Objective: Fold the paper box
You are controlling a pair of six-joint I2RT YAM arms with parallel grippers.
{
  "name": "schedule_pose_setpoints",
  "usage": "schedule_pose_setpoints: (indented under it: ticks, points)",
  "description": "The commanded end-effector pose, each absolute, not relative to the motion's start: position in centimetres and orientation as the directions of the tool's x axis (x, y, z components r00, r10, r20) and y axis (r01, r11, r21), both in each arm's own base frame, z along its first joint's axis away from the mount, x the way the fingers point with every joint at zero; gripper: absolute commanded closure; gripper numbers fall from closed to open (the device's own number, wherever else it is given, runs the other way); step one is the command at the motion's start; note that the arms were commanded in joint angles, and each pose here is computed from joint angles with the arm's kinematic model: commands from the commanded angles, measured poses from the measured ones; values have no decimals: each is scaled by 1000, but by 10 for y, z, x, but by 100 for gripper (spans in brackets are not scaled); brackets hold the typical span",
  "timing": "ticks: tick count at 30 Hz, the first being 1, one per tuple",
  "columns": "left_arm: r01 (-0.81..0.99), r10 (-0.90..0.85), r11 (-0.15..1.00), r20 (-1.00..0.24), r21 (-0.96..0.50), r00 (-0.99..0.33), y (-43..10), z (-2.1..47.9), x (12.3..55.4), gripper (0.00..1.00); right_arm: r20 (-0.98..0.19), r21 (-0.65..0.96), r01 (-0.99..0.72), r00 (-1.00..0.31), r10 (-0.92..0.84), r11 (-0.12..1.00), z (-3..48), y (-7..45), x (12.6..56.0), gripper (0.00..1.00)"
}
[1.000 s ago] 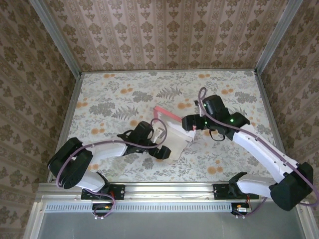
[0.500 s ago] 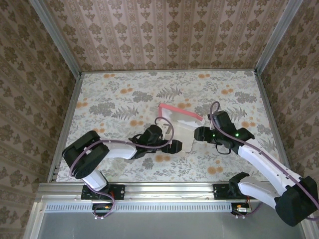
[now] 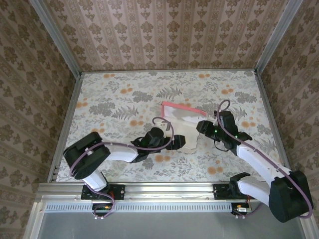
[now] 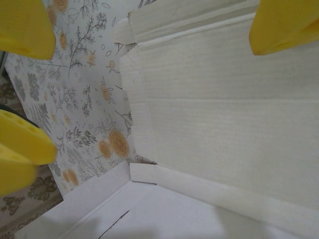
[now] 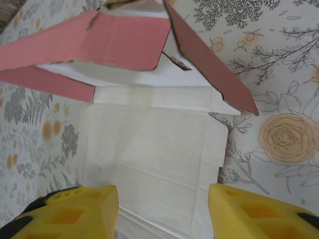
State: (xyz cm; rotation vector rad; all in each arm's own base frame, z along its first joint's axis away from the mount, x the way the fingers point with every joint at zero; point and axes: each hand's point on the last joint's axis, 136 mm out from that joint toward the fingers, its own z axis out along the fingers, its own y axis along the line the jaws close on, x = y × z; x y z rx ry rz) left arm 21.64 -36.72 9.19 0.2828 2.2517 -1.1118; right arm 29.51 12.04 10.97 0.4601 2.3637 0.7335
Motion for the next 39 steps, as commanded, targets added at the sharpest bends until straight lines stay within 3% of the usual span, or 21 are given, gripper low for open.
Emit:
schedule_pose_setpoints:
  ticks: [1,6,13,39]
  points:
    - [525,36,660,-675,-537,-737,-364,112,220,0,-433,675,158,-705,561,720,111,125,313,49]
    - [634,236,630,-667,-448,-706,-353,98,217,0,-418,697,166,-697,583,698,99,130,326,51]
    - [689,351,578,-628,-437,-694,-349,66,217,0,-434,670,214,-664,609,710,84,117,341,54]
    - [560,226,580,-545,-591,-808,-377,67,176,0,-457,581,250,-687,565,774,46,99,364,56]
